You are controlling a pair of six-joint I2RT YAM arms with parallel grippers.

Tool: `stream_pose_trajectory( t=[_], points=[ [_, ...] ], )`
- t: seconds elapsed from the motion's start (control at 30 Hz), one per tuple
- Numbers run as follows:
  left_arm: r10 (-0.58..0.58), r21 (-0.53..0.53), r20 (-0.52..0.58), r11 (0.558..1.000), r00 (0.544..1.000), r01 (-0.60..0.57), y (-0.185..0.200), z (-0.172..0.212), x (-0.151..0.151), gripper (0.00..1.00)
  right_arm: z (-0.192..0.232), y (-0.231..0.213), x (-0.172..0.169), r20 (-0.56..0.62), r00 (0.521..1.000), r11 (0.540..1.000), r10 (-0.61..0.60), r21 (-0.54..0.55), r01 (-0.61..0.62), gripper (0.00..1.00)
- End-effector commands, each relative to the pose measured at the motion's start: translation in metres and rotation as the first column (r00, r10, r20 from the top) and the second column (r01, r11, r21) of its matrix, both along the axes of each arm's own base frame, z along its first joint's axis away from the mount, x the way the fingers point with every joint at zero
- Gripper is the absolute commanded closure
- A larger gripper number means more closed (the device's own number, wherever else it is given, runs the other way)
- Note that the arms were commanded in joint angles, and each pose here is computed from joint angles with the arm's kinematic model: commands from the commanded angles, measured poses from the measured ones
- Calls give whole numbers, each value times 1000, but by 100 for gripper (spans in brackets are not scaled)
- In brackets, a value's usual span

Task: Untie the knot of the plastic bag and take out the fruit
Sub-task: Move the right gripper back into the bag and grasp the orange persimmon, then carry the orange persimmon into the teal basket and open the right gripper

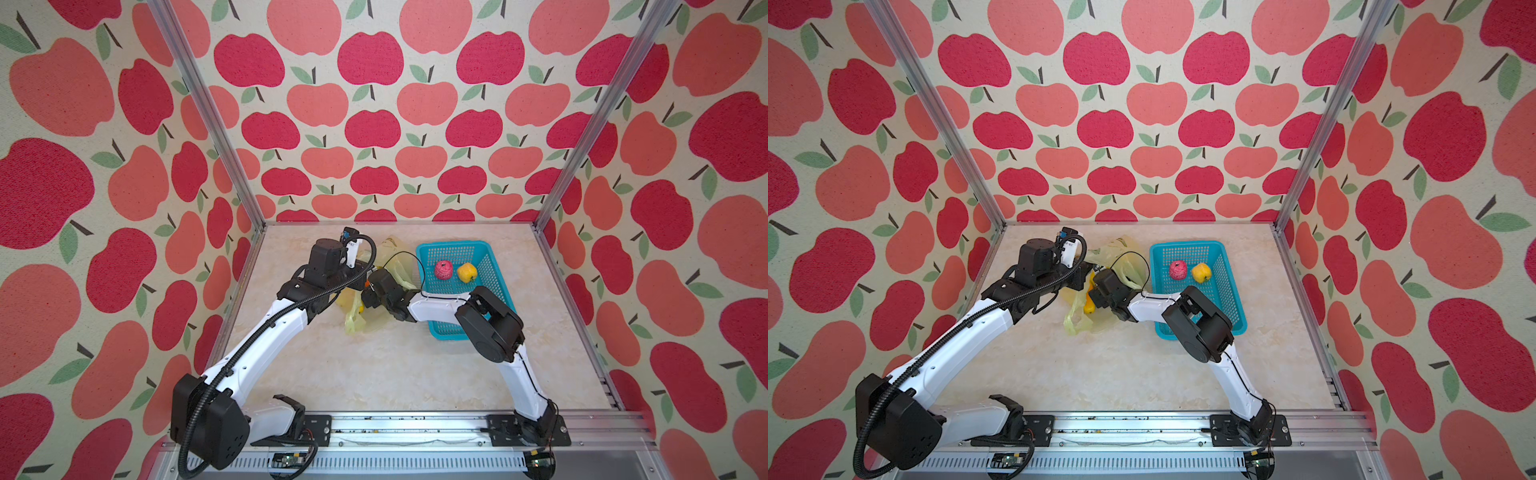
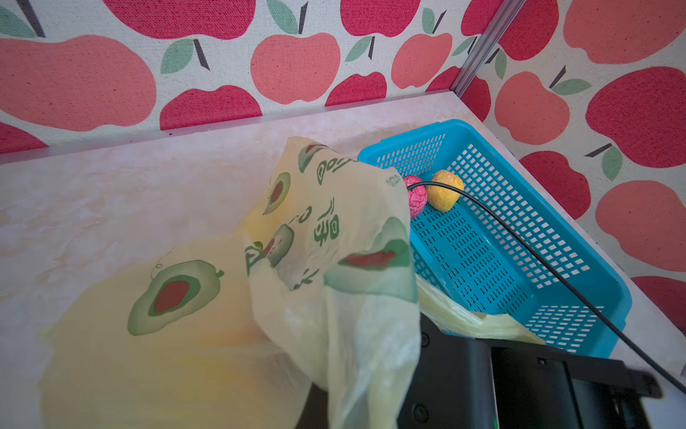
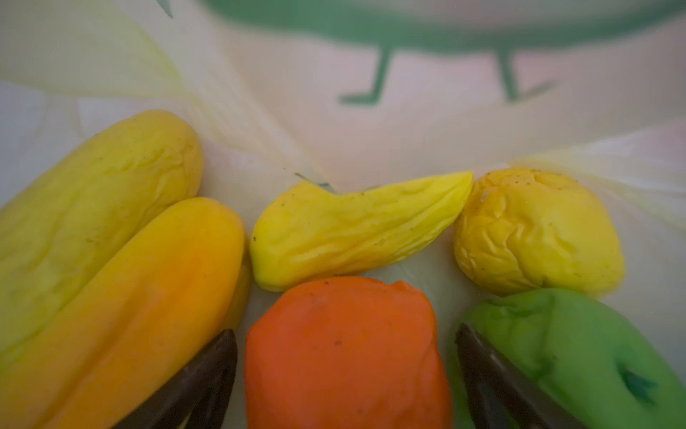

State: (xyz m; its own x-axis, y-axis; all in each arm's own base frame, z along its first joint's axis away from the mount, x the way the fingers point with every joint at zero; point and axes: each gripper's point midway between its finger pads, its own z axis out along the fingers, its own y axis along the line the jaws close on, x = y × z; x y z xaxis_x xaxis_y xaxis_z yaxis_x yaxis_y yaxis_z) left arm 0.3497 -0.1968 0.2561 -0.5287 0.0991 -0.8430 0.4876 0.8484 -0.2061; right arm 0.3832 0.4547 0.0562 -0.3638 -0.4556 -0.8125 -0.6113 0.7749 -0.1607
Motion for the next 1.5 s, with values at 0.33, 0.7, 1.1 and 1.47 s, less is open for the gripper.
stream_pose_trajectory(
  t=[0.33,0.7,1.1,1.47],
  points=[
    [-2,20,34,1000,999,1,2,10,1,100,44,4,-42,29,995,995,96,27,-96,49],
    [9,25,31,1000,999,-10,4,6,4,100,132,-30,-139,197,956,963,219,112,-244,66],
    [13,21,23,1000,1000,-14,5,2,4,100,231,-142,-169,374,924,952,78,247,-180,74],
    [15,19,18,1000,1000,-16,5,1,4,100,211,-296,-108,204,914,893,-351,367,261,81]
  ],
)
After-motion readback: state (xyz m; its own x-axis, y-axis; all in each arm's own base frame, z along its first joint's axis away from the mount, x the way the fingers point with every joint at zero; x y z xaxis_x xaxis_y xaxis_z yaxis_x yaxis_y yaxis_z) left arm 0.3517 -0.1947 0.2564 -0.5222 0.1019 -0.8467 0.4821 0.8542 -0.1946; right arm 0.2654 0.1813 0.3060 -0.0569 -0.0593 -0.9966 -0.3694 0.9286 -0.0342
